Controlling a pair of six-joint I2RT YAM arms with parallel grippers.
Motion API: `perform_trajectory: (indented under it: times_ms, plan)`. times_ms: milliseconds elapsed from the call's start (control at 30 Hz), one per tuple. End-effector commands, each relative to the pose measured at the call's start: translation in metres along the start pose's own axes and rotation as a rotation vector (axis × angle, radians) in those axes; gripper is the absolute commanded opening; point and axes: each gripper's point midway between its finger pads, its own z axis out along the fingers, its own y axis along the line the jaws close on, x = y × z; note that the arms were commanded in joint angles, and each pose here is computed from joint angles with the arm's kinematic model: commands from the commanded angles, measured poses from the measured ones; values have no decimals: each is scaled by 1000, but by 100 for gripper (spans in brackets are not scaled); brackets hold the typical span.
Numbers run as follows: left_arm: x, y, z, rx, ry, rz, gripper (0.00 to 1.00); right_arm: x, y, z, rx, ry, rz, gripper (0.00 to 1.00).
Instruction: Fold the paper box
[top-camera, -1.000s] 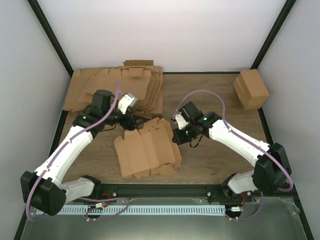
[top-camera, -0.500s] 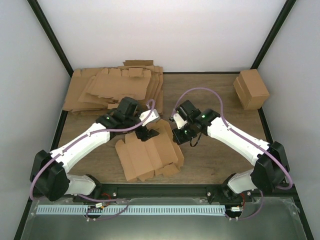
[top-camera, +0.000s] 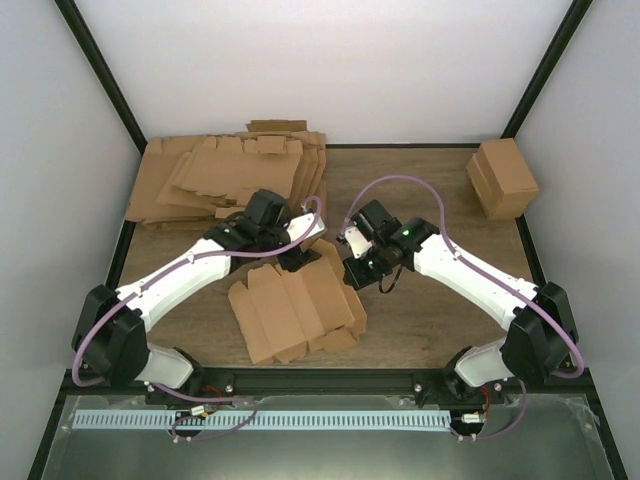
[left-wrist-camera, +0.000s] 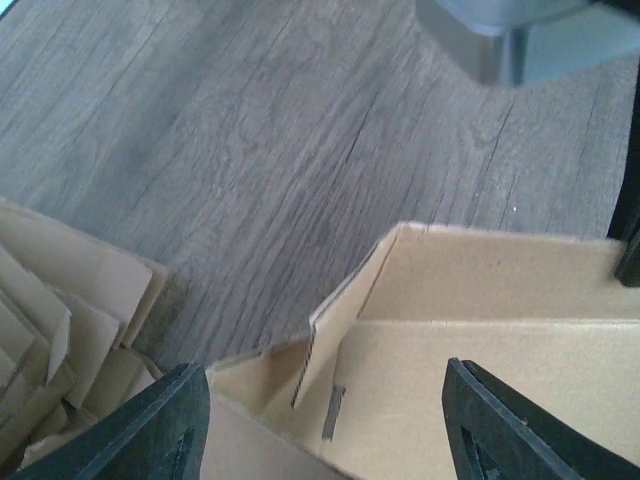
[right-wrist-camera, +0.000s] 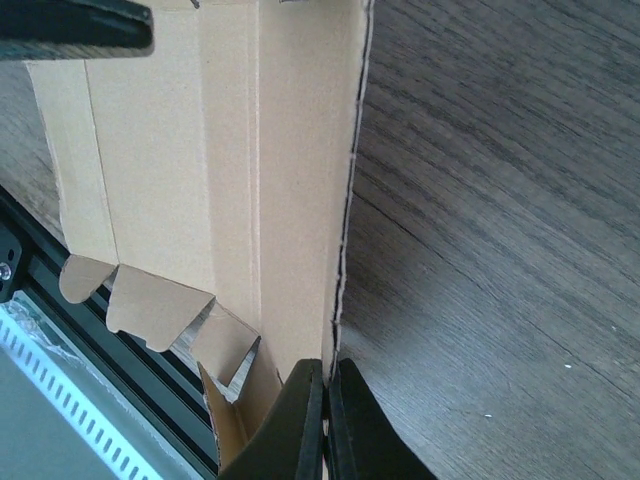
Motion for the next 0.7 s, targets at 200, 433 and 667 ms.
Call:
perform_trajectory:
  times_ms: [200,433,667]
  plan:
    - [-34,4,-16,-17,-120,43,69,-19,11,-8,-31,-66,-38,1]
    - [-66,-12,-73,-21,-304,-71,100,-25,9,-10,-11,-92,-30,1]
    - [-69,-18,-98,-38,-370,-126,100,-32,18,-18,-48,-131,-52,1]
